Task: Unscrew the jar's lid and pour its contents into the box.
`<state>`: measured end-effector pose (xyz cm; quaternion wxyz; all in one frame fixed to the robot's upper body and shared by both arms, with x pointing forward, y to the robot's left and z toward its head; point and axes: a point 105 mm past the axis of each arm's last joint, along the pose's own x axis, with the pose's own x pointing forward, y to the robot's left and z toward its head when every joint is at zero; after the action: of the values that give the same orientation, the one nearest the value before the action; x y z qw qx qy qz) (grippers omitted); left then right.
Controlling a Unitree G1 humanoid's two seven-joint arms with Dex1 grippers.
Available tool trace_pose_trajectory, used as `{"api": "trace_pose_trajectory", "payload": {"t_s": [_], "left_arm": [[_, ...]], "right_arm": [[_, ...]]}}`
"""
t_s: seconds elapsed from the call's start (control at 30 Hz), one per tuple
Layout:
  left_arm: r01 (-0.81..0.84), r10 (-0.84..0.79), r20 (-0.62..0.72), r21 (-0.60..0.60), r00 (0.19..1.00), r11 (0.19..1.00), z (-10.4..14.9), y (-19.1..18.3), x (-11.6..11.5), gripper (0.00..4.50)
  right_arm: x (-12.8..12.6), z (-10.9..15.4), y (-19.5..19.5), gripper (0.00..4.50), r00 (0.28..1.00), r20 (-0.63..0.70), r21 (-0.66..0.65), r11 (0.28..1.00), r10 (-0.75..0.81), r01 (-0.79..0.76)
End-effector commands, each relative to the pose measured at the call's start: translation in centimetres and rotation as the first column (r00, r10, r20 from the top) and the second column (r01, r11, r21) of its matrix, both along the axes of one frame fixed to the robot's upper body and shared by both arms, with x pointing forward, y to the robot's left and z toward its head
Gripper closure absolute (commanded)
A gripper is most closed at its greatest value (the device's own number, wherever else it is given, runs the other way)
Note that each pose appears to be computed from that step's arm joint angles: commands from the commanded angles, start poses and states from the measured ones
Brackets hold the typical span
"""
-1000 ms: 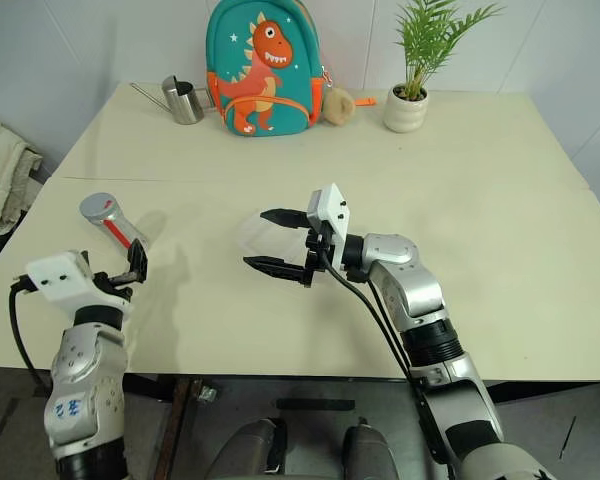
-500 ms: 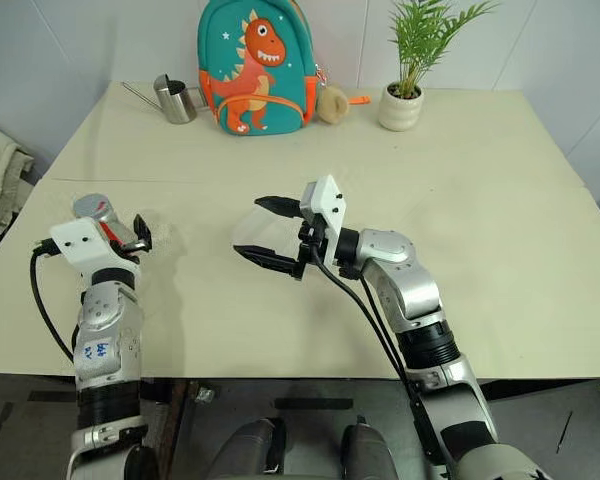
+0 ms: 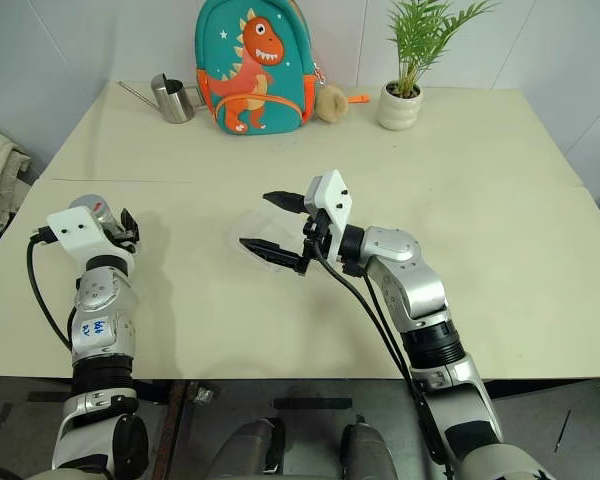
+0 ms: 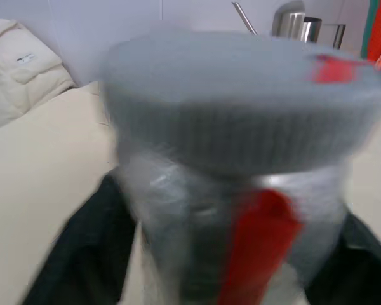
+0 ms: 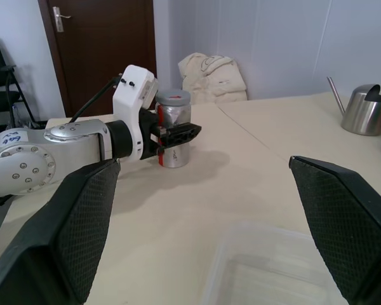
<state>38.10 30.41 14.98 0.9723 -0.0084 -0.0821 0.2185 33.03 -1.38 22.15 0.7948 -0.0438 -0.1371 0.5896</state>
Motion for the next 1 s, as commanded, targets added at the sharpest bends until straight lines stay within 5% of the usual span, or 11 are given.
{"api": "trace_pose_trajectory", "payload": {"t_s": [0.03, 0.33, 0.37, 0.47, 0.8, 1.0], "left_arm": [[0.021, -0.024, 0.055, 0.059, 0.998, 0.998, 2.0, -0.3, 0.1, 2.45], [0.309, -0.335, 0.081, 0.235, 0.939, 0.921, 7.1, -4.3, -1.4, 2.6], [0.438, -0.459, 0.059, 0.212, 0.886, 0.873, 7.4, -5.5, -1.8, 2.6], [0.843, -0.837, -0.111, 0.12, 0.536, 0.524, 7.2, -11.0, -5.3, 2.6], [0.966, -0.937, -0.236, 0.044, 0.257, 0.254, 7.2, -15.1, -6.7, 2.6], [0.979, -0.946, -0.254, 0.062, 0.201, 0.192, 6.9, -16.6, -6.4, 2.6]], "right_arm": [[-0.5, 1.3, -0.4, 0.0, 0.999, 0.049, 0.042, 0.999, -0.005, 0.003], [-0.1, 1.6, -0.8, 0.0, 0.998, 0.047, 0.054, 0.998, -0.037, 0.035], [0.1, 2.1, -1.1, 0.0, 0.998, 0.035, 0.067, 0.997, -0.045, 0.043], [0.8, 2.9, -1.1, 0.0, 0.996, -0.049, 0.017, 0.997, -0.074, 0.075], [-1.3, 5.4, 4.0, 0.0, 0.994, -0.062, -0.024, 0.995, 0.09, -0.092], [-1.4, 5.1, 5.9, 0.0, 0.991, -0.091, -0.032, 0.994, 0.098, -0.101]]}}
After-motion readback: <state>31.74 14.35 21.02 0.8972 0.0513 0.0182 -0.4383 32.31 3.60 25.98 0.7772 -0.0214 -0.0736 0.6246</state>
